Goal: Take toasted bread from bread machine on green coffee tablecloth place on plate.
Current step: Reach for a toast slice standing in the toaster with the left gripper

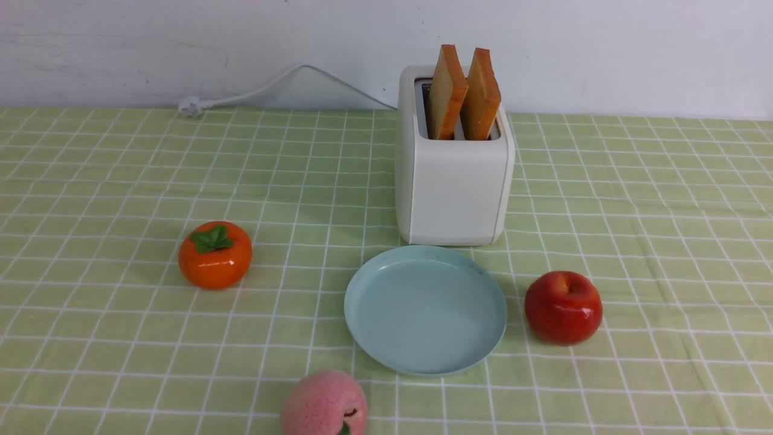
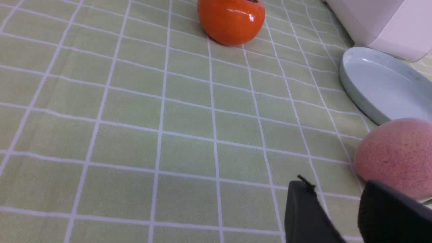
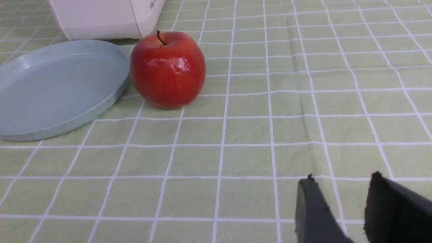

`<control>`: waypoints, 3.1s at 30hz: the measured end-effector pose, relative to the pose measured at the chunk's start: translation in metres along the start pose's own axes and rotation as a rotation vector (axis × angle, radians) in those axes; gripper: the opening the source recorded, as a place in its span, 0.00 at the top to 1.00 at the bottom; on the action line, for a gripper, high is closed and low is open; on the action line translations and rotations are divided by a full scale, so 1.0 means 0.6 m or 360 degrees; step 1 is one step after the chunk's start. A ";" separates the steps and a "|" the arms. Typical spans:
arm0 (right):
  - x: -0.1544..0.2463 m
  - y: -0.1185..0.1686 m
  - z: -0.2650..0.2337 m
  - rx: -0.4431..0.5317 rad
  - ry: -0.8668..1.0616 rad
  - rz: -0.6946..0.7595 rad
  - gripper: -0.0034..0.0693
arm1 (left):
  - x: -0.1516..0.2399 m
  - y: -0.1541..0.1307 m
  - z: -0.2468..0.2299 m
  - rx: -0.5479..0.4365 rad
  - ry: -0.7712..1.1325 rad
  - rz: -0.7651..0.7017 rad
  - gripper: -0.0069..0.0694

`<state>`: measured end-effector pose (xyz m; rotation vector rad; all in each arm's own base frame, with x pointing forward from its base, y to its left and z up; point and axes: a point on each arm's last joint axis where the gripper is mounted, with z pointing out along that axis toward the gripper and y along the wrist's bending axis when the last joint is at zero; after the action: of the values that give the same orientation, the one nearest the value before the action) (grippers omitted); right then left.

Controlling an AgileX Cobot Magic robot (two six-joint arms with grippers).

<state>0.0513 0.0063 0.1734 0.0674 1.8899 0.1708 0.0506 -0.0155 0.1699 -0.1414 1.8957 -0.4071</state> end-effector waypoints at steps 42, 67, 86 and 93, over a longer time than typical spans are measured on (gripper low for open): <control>0.000 0.000 0.000 0.0000 0.0000 0.0000 0.62 | -0.076 0.006 -0.020 0.0218 -0.0823 -0.1053 0.60; -0.016 0.002 0.001 -0.0043 -0.0221 0.0171 0.62 | -0.204 -0.087 -0.024 0.0260 -0.0305 -0.0065 0.93; -0.171 0.048 -0.068 -0.0253 -0.0181 0.0273 0.80 | -0.287 -0.227 0.186 0.0485 0.0008 0.0318 0.93; -0.216 0.069 -0.083 -0.0360 -0.0011 -0.0087 0.84 | -0.263 -0.326 0.301 0.0380 -0.0051 0.0494 0.86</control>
<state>0.0441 0.0261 0.3168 -0.1372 1.8517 0.3452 0.2553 -0.1900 0.3229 0.3002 1.7851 -0.4112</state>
